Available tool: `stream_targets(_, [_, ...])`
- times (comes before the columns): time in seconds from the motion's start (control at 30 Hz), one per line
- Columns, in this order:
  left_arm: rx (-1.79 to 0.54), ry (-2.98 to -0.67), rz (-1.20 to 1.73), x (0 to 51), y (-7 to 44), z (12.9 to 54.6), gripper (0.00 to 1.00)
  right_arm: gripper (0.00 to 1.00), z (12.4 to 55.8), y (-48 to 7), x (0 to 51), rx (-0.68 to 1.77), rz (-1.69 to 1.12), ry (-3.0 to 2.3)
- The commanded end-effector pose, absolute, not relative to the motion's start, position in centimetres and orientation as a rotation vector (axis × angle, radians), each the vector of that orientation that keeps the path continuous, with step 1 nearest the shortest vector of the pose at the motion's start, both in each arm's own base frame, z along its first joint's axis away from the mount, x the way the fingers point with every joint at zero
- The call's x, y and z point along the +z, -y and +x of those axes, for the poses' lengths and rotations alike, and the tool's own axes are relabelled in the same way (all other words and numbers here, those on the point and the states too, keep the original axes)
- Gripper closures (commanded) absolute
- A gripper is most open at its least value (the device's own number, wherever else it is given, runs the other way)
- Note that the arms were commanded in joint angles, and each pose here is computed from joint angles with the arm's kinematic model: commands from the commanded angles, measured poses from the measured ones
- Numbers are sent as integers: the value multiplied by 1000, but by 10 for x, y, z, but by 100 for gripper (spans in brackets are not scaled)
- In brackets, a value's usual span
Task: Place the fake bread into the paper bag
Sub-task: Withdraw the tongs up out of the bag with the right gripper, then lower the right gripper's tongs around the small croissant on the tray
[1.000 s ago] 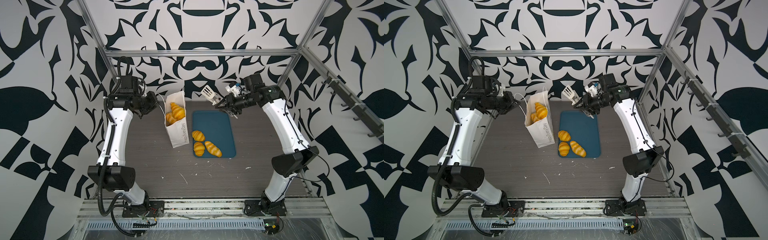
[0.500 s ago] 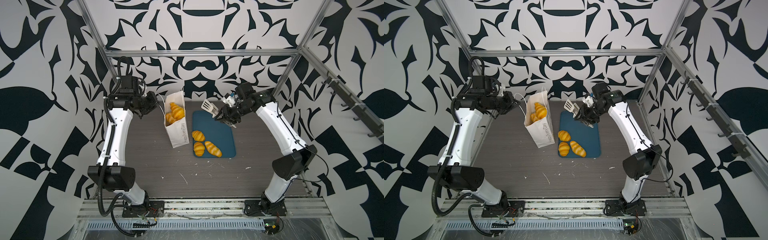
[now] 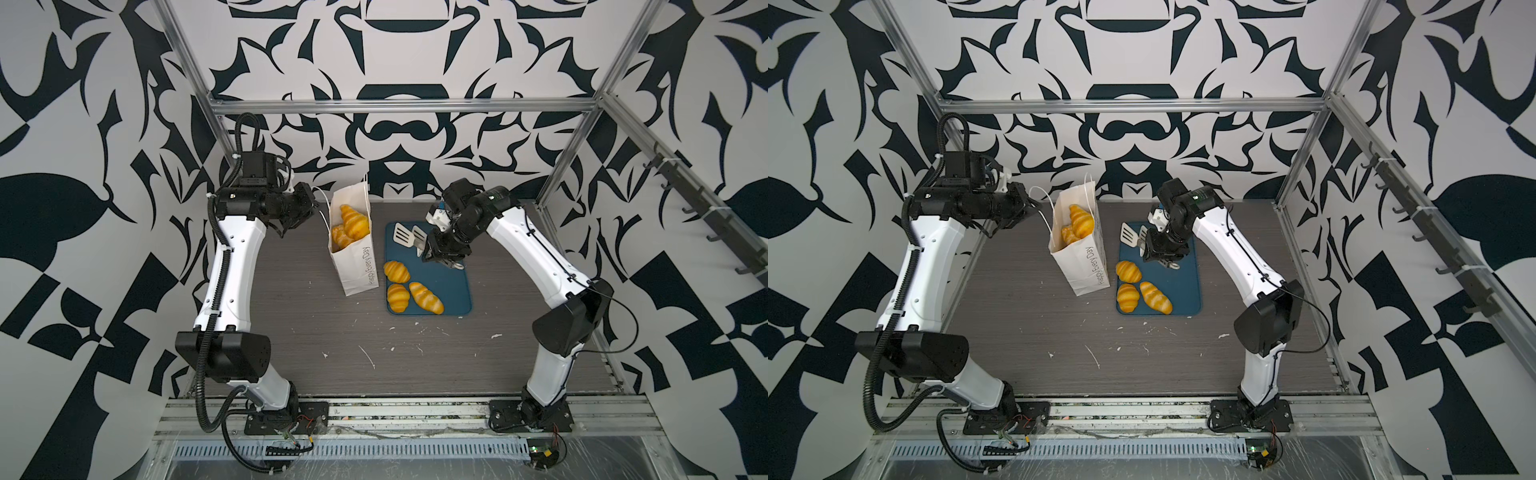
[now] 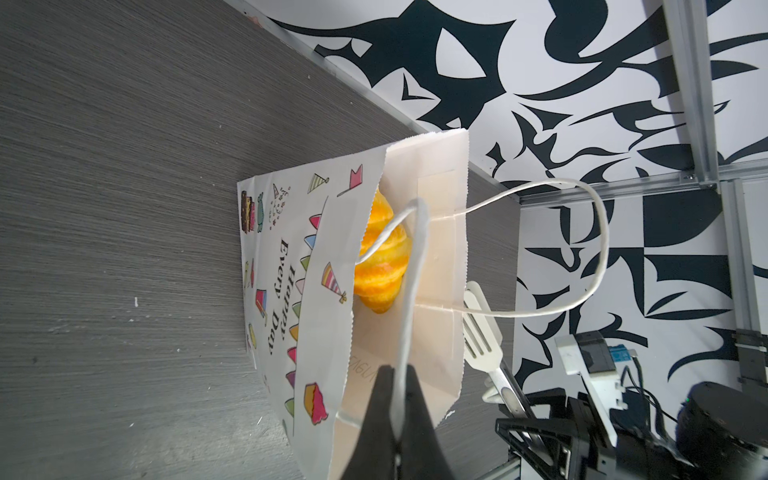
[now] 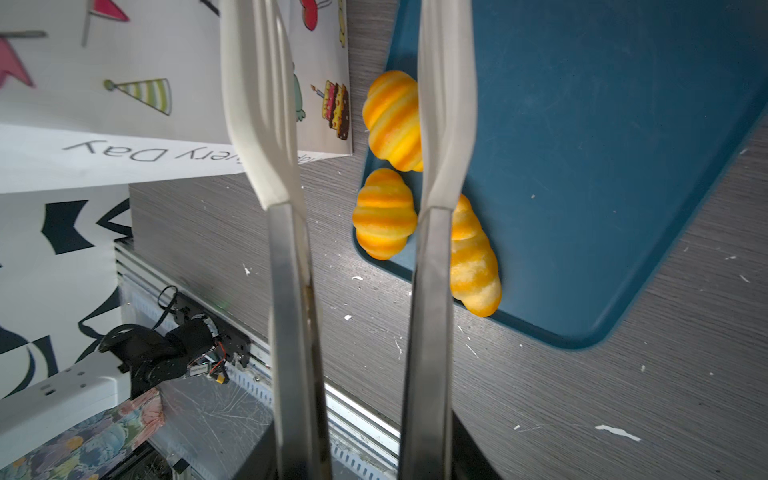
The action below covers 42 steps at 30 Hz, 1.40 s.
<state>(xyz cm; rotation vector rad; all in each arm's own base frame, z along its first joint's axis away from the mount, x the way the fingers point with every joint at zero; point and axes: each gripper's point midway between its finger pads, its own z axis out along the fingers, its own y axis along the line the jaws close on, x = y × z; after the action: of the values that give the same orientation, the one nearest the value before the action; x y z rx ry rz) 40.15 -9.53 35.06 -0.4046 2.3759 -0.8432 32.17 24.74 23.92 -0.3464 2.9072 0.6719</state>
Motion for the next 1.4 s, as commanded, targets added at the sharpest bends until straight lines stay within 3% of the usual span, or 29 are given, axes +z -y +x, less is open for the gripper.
stream_targets(0.0, [-859, -2370, -407, 353, 95, 403, 100, 54, 319, -243, 243, 577, -415, -2881])
stream_targets(1.37, [-866, -2376, -402, 352, 97, 405, 100, 52, 309, -263, 173, 256, -659, -2999])
